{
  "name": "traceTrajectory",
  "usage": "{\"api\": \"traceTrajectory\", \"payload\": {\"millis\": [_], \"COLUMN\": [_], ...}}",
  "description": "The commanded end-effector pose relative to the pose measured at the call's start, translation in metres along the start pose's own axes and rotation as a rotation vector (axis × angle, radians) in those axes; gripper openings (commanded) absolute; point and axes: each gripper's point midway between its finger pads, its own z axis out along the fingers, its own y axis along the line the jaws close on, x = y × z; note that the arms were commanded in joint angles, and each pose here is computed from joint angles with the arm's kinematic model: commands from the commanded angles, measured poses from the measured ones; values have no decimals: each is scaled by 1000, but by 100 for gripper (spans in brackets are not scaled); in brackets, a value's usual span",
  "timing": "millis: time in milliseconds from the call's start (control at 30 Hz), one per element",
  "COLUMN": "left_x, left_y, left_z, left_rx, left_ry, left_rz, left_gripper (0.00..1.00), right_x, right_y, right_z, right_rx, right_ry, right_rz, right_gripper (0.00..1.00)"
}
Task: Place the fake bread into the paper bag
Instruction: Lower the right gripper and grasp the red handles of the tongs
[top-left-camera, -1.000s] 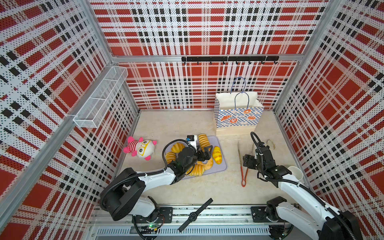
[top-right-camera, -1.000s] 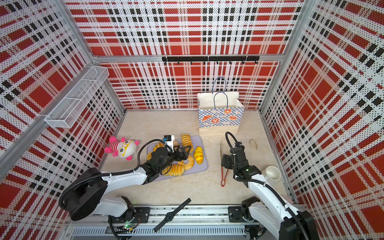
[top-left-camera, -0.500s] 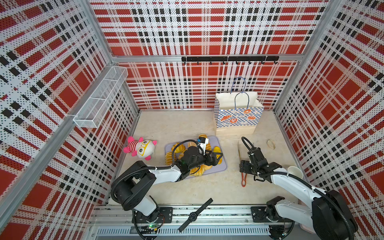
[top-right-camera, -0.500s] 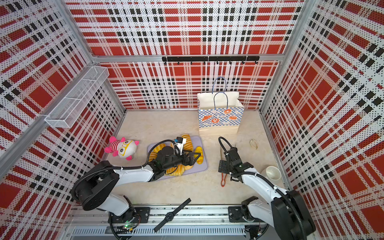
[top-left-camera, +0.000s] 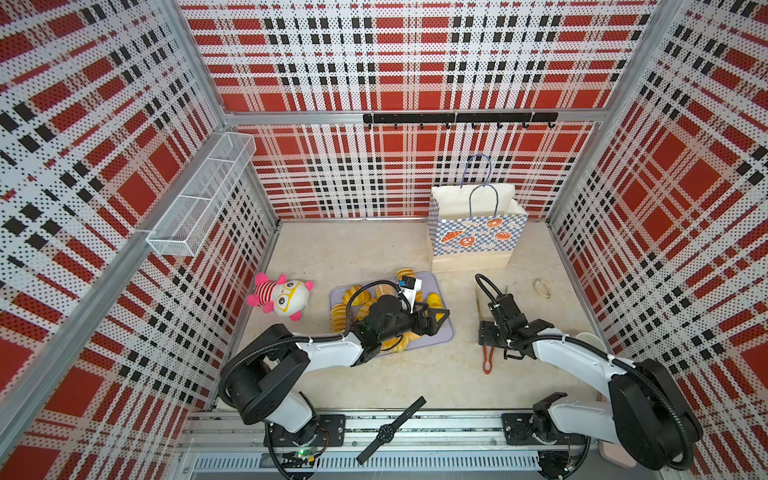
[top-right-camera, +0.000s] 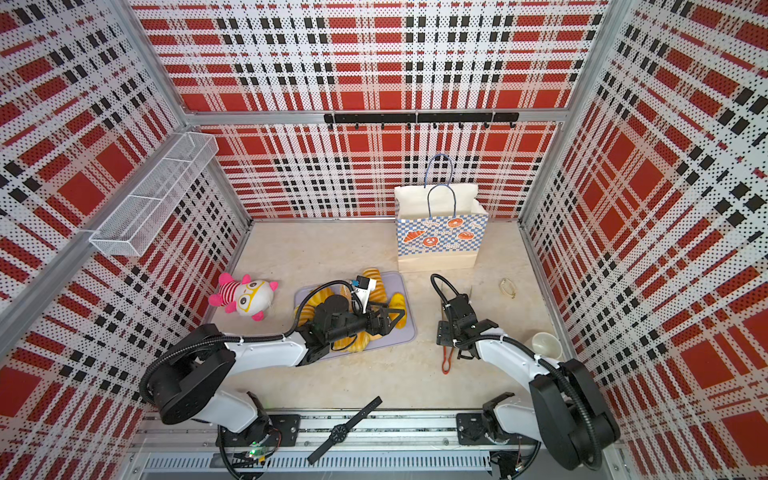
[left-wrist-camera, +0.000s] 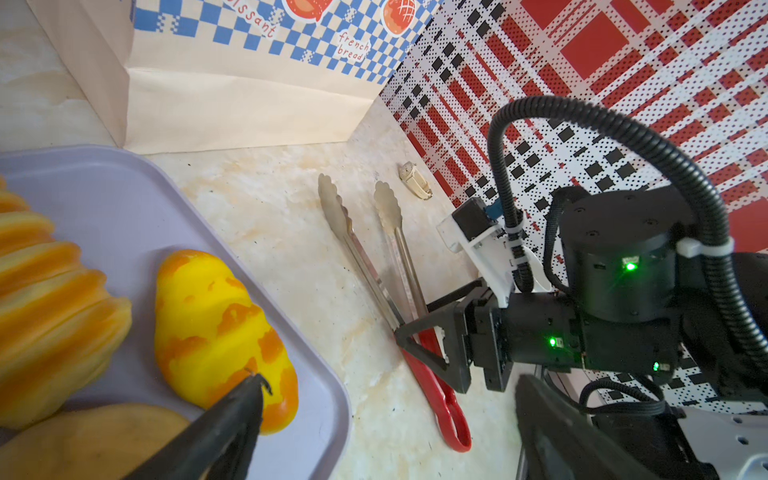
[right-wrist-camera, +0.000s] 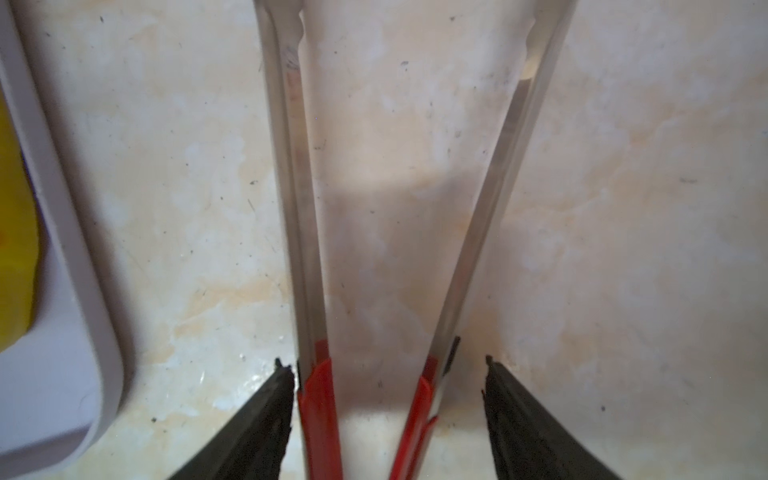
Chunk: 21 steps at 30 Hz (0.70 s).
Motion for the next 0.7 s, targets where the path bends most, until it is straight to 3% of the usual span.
{"api": "traceTrajectory", "payload": {"millis": [0, 267, 667], "left_x": [-15, -16, -17], "left_y": [-16, -17, -14], "left_z": [-1, -3, -5], "left_rx": [39, 40, 25], "left_ry": [-40, -44, -56], "left_rz": [29, 33, 46], "left_gripper": [96, 96, 96], "right_x": [-13, -12, -12], "right_y": [5, 6, 7], "right_z": [-1, 5, 5], "right_rx": [13, 57, 40], "right_ry": [-45, -40, -71], "right_rz": [-4, -4, 27], "right_gripper": [74, 74, 52]}}
